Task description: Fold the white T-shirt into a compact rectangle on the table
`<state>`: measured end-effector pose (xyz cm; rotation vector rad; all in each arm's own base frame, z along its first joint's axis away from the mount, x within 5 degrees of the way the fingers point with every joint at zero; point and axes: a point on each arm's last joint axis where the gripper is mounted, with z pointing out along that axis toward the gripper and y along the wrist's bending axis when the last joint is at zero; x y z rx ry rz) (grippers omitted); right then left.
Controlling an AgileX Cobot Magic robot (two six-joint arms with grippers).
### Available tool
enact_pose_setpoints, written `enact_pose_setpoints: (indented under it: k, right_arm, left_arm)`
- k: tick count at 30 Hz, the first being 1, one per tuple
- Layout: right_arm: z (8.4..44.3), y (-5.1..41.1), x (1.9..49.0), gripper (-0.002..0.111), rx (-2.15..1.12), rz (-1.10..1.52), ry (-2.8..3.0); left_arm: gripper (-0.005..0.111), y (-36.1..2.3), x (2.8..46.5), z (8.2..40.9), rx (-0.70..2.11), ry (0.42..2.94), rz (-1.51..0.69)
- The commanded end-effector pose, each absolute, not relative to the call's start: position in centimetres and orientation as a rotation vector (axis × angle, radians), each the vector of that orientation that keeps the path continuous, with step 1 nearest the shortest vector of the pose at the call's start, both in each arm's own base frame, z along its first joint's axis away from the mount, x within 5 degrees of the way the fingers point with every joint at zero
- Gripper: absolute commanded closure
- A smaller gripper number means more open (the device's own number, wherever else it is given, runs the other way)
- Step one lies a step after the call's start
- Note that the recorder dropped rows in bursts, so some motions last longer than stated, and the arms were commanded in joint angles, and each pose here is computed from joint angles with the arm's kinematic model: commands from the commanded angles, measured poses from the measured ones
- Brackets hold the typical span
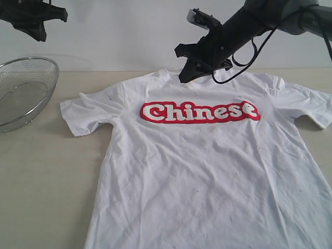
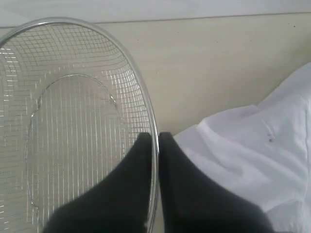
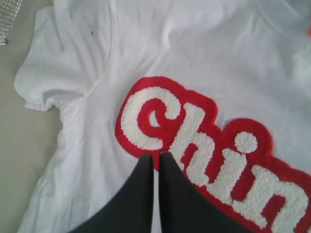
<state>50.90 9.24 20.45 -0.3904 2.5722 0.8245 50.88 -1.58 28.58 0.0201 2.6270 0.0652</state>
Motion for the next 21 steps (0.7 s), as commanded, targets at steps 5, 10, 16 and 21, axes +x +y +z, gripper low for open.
enact_pose_setpoints:
  k: [5,10,16,21]
  right_arm:
    - [22.7,8.6,50.1,0.108,-0.438,0.810,2.572]
    - [22.3,8.5,49.9,0.108,-0.455,0.785,2.600]
    - [20.7,8.3,49.8,0.108,-0.433,0.769,2.614]
    - [20.1,8.4,49.5,0.108,-0.446,0.780,2.634]
  left_arm:
    - [0.102,0.6,50.2,26.7,0.019,2.707,0.240]
    - [0.102,3.0,49.7,24.3,-0.062,2.792,0.248]
    - [0.102,2.6,48.8,21.2,0.025,2.903,0.283]
    - [0.102,2.2,48.3,19.5,0.058,2.943,0.289]
